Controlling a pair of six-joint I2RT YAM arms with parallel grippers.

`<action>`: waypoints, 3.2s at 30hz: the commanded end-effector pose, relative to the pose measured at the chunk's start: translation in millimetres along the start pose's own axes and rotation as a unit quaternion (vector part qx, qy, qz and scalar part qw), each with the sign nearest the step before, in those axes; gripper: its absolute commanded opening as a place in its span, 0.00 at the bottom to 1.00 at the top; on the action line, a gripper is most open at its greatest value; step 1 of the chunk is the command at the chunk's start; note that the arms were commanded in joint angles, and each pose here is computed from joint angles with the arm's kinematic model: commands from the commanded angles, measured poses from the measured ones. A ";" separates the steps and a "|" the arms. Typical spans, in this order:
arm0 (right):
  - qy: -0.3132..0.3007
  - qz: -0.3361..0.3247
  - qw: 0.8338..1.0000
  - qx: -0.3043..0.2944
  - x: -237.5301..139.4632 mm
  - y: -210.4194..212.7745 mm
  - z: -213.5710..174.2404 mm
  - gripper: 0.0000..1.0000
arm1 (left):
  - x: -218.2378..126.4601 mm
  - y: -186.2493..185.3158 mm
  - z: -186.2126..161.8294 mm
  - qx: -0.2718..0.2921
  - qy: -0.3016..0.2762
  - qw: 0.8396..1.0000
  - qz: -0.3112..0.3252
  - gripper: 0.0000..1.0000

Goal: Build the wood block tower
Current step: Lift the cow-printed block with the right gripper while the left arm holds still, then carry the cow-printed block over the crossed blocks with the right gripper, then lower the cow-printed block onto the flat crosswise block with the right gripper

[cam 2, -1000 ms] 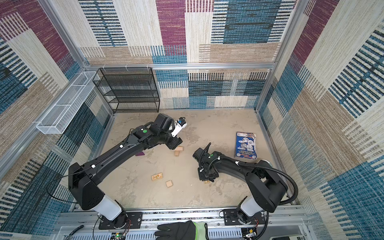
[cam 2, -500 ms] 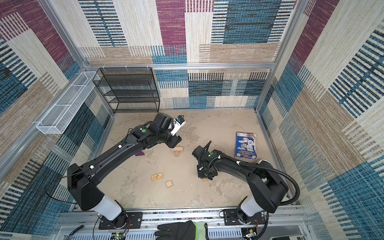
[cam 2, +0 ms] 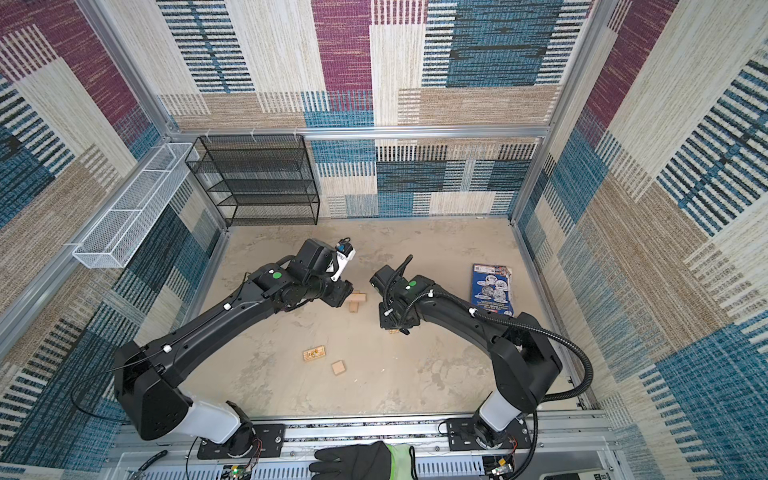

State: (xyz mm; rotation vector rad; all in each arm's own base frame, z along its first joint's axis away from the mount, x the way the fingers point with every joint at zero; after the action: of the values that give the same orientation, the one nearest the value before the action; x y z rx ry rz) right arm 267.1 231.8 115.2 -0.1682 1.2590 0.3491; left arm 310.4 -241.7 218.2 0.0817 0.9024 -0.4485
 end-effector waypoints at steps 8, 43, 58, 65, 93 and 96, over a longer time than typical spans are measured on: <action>-0.011 -0.002 1.000 -0.009 -6.2 19.1 51.2 0.00 | -6.6 10.3 -3.9 -0.059 -0.025 0.998 0.006 0.62; 0.022 0.019 1.000 -0.009 48.2 59.9 115.5 0.00 | 2.2 51.2 -63.5 -0.130 -0.010 0.990 0.043 0.63; 0.039 0.035 0.999 0.005 65.9 69.6 120.1 0.00 | -3.9 54.9 -62.4 -0.126 -0.019 0.990 0.053 0.63; 0.045 0.028 0.998 0.015 70.8 67.9 118.6 0.00 | -7.0 55.4 -61.1 -0.126 -0.025 0.990 0.053 0.63; 0.053 0.010 0.998 0.036 76.9 66.5 124.9 0.00 | -11.1 58.1 -62.6 -0.116 -0.031 0.990 0.071 0.65; 0.054 0.009 0.998 0.037 77.3 66.5 126.4 0.00 | -12.2 58.1 -62.7 -0.115 -0.033 0.990 0.073 0.65</action>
State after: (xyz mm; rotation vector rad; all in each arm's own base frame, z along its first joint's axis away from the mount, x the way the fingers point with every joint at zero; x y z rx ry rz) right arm 377.5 348.0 83.8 -0.1143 1.3748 0.3315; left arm 281.5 -172.4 179.9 -0.0850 0.8819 -0.2230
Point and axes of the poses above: each gripper's point midway between its finger pads, its own x axis out along the fingers, its own y axis along the line the jaws close on, z = x × y, the point moved 1 cm from there along -x, back along the fingers, and after that the axes turned 14 degrees about -x, right-handed, at the moved point
